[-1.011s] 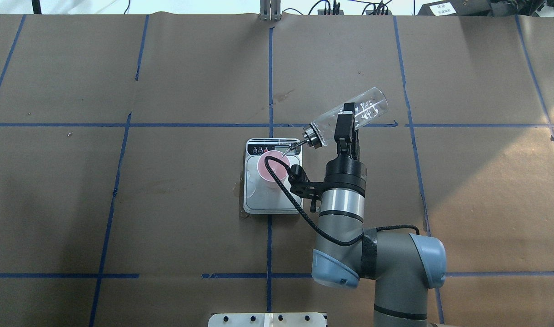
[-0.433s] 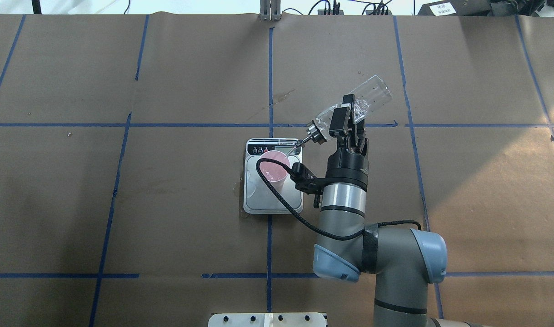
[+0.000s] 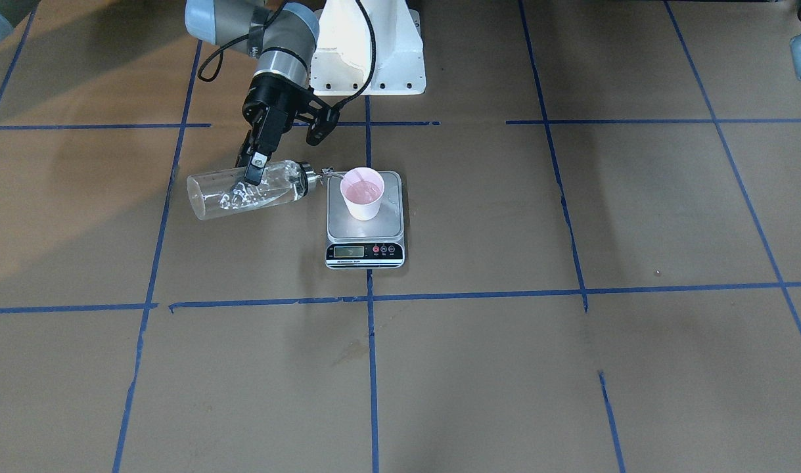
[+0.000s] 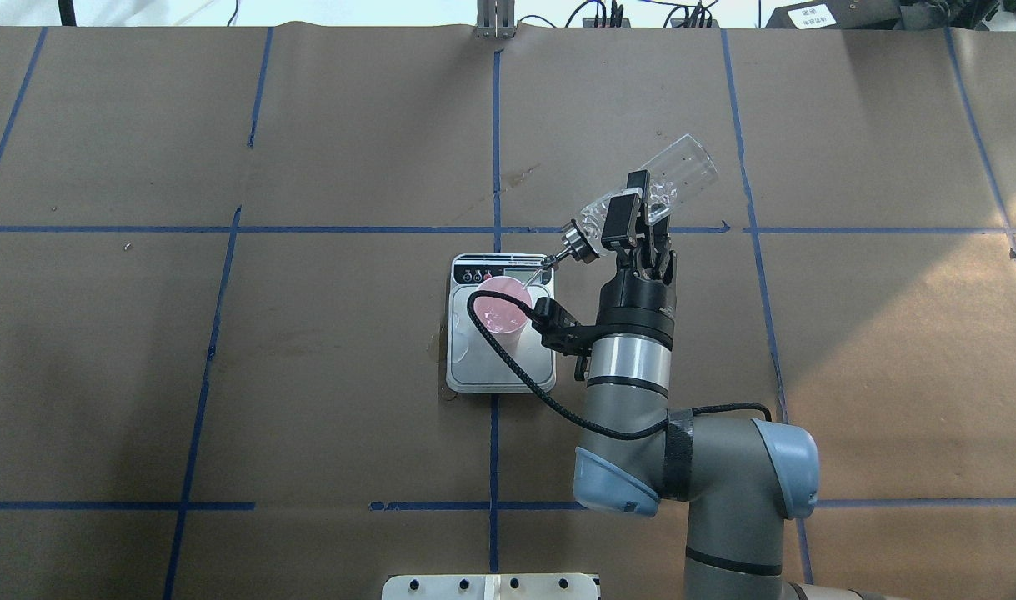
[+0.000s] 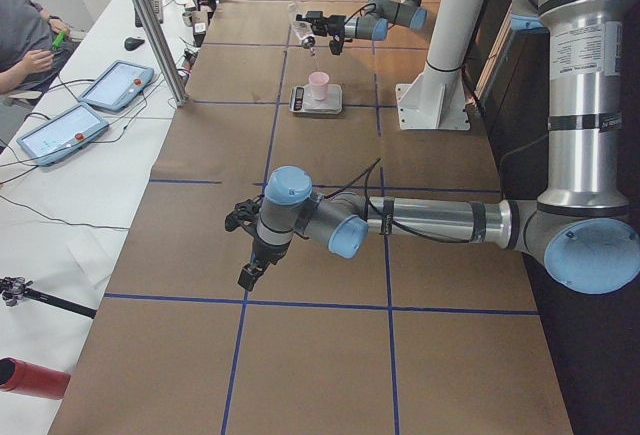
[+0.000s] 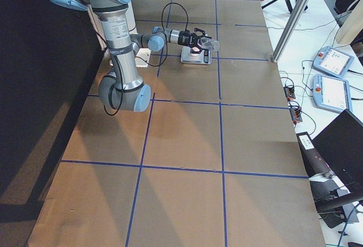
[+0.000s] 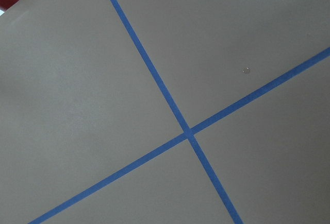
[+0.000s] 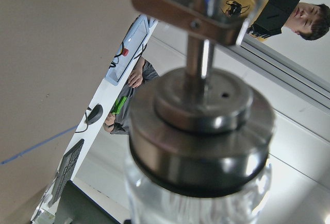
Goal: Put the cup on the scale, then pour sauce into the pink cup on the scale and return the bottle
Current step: 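Tilt the dispenser spout down into the pink cup with the right gripper, then tilt the dispenser upright and carry it back with the right gripper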
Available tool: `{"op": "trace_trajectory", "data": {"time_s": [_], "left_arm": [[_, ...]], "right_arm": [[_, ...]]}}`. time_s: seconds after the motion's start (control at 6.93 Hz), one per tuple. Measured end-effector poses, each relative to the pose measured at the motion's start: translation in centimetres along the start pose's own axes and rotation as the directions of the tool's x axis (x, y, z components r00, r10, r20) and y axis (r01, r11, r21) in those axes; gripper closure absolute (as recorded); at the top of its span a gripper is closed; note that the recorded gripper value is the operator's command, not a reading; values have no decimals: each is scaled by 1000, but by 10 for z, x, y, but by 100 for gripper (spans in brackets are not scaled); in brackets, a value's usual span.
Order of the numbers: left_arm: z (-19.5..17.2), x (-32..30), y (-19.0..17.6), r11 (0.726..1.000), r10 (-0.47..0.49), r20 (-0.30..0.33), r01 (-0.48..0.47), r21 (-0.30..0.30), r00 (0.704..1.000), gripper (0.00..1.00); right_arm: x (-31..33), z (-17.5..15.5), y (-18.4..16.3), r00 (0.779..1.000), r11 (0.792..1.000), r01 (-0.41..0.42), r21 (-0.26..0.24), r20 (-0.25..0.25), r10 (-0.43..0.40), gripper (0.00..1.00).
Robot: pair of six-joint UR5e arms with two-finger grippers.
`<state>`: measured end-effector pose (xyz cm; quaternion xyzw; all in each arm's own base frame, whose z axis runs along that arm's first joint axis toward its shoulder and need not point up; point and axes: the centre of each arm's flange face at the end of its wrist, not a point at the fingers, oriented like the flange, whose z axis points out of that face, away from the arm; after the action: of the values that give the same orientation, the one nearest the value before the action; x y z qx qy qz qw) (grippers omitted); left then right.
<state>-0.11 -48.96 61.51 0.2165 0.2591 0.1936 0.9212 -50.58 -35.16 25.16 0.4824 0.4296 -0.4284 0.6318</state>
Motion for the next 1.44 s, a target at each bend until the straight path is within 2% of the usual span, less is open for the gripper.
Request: {"op": "trace_trajectory", "data": {"time_s": [0.14, 0.29, 0.43, 0.58, 0.87, 1.01, 1.16, 1.3, 1.44], "left_arm": [[-1, 0, -1, 1000, 1, 0, -1, 3, 1000, 0], [-2, 0, -3, 1000, 1, 1, -1, 5, 1000, 0], [-4, 1, -4, 1000, 1, 1, -1, 8, 1000, 0], [-5, 1, -5, 1000, 2, 2, -2, 12, 1000, 0], [-7, 1, -6, 1000, 1, 3, -1, 15, 1000, 0], [-8, 1, -6, 1000, 0, 3, -1, 16, 1000, 0], [-8, 1, -6, 1000, 1, 2, -1, 18, 1000, 0], [-11, 1, -7, 1000, 1, 2, -1, 22, 1000, 0], [-15, 2, -9, 999, 3, 3, -3, 31, 1000, 0]], "right_arm": [[-8, -1, -4, 994, 994, -106, 3, 11, 106, 100], [-18, -4, -9, 973, 973, -229, 6, 34, 229, 100], [-23, -8, -12, 938, 940, -342, 4, 62, 341, 100], [-24, -12, -14, 889, 893, -450, 4, 91, 448, 100], [-24, -19, -16, 770, 778, -628, 3, 151, 620, 100], [-21, -21, -15, 687, 700, -714, -6, 188, 702, 100], [-14, -23, -9, 563, 586, -810, -28, 240, 790, 100], [-5, -25, 7, 419, 457, -887, -67, 301, 857, 100], [2, -26, 29, 264, 323, -938, -125, 344, 901, 100]]}}
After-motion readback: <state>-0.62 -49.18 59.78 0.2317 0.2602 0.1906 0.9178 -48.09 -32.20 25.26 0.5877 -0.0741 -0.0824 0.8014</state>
